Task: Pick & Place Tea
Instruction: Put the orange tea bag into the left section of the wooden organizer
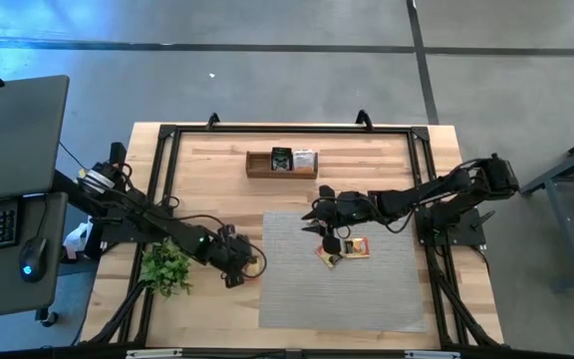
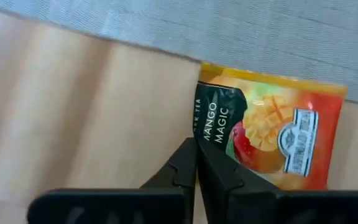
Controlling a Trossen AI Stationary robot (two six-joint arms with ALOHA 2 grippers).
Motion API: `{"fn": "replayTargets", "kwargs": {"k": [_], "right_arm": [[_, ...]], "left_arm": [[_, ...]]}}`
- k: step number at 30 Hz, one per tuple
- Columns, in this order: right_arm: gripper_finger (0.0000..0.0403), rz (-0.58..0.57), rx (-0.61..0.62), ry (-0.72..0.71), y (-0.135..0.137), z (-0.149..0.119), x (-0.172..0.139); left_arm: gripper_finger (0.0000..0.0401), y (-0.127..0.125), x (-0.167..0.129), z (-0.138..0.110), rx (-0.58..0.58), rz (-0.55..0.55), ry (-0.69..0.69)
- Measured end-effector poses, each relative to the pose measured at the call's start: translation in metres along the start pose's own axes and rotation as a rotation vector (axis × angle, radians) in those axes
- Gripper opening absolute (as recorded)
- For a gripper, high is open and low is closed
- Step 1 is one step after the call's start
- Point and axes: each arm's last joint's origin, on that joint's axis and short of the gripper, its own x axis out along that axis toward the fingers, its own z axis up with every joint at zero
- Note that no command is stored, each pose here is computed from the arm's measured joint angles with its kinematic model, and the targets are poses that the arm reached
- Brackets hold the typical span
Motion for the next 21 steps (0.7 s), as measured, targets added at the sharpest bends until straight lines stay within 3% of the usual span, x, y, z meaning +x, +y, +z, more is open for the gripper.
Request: {"fn": "replayTargets", "kwargs": {"k": [7,11,21], "right_arm": [[0.0140,-0.078,-0.030,-0.014,-0.002,0.001,0.000],[0.0140,-0.134,-0.028,-0.024,-0.006,0.002,0.000],[0.0139,-0.183,0.063,-0.032,-0.013,0.002,-0.001]], "left_arm": [[0.0023,0.004,-0.016,0.023,0.047,0.178,0.002],[0.0023,0.012,-0.019,0.040,0.024,0.214,-0.016],[0.0024,0.068,-0.007,0.075,0.038,0.398,-0.082]]}}
